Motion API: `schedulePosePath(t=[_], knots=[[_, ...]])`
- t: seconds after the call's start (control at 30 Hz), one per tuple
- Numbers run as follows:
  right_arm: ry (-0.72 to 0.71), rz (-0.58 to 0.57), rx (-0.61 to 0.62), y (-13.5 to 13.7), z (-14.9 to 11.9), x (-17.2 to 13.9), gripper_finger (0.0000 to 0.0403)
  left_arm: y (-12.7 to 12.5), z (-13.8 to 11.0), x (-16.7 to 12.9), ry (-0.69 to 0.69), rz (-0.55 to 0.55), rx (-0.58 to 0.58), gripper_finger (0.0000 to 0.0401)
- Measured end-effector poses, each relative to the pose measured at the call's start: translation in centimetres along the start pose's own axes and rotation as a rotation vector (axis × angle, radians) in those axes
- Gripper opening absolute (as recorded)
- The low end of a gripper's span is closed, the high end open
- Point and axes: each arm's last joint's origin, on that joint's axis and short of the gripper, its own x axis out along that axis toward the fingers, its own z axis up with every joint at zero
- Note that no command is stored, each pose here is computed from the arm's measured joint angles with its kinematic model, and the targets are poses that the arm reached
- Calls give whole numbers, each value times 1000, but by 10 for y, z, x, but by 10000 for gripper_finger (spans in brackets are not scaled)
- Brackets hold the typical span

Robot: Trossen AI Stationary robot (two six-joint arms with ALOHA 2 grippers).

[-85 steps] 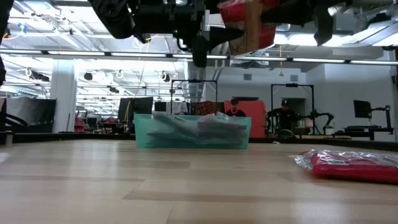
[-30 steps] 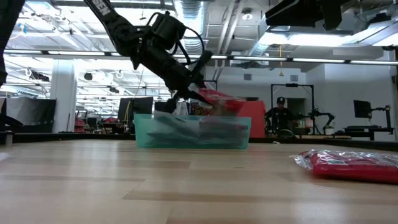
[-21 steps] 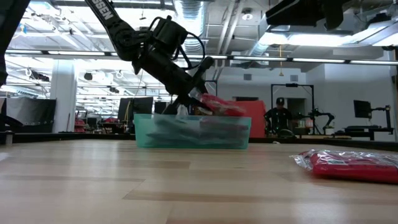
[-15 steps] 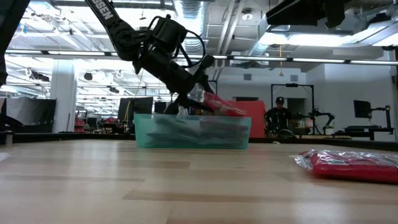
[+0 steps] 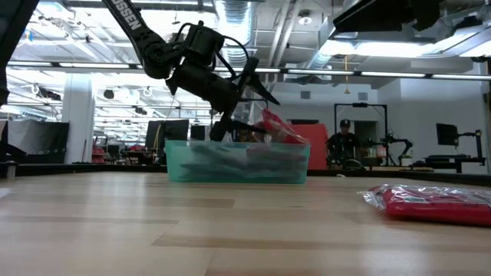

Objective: Sort popcorn bags into baskets
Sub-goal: Put the red popcorn bag into the blue bin

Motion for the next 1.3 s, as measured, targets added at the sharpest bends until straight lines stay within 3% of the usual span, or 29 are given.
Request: schedulePosePath(t=[0.2,0.5,0.6,0.73,0.9,1.1,1.3], knots=[[-7,8,47,4,1,-5,235,-4,5,-10,41,47,6,304],[57,83,156,11,-9,-11,235,-37,7,-56,29,160,149,304],[138,245,317,15,-18,-16,235,-44,-4,-65,51,191,170,304],[353,440,511,24,-33,-19,235,-49,-30,-66,107,217,209,304],[558,588,527,52,-49,-32,235,-51,-60,-64,179,232,262,304],[676,611,569,89,-59,-49,235,-56,-87,-65,222,214,304,304],[739,584,588,114,-69,-46,235,-58,-103,-66,213,214,358,304]])
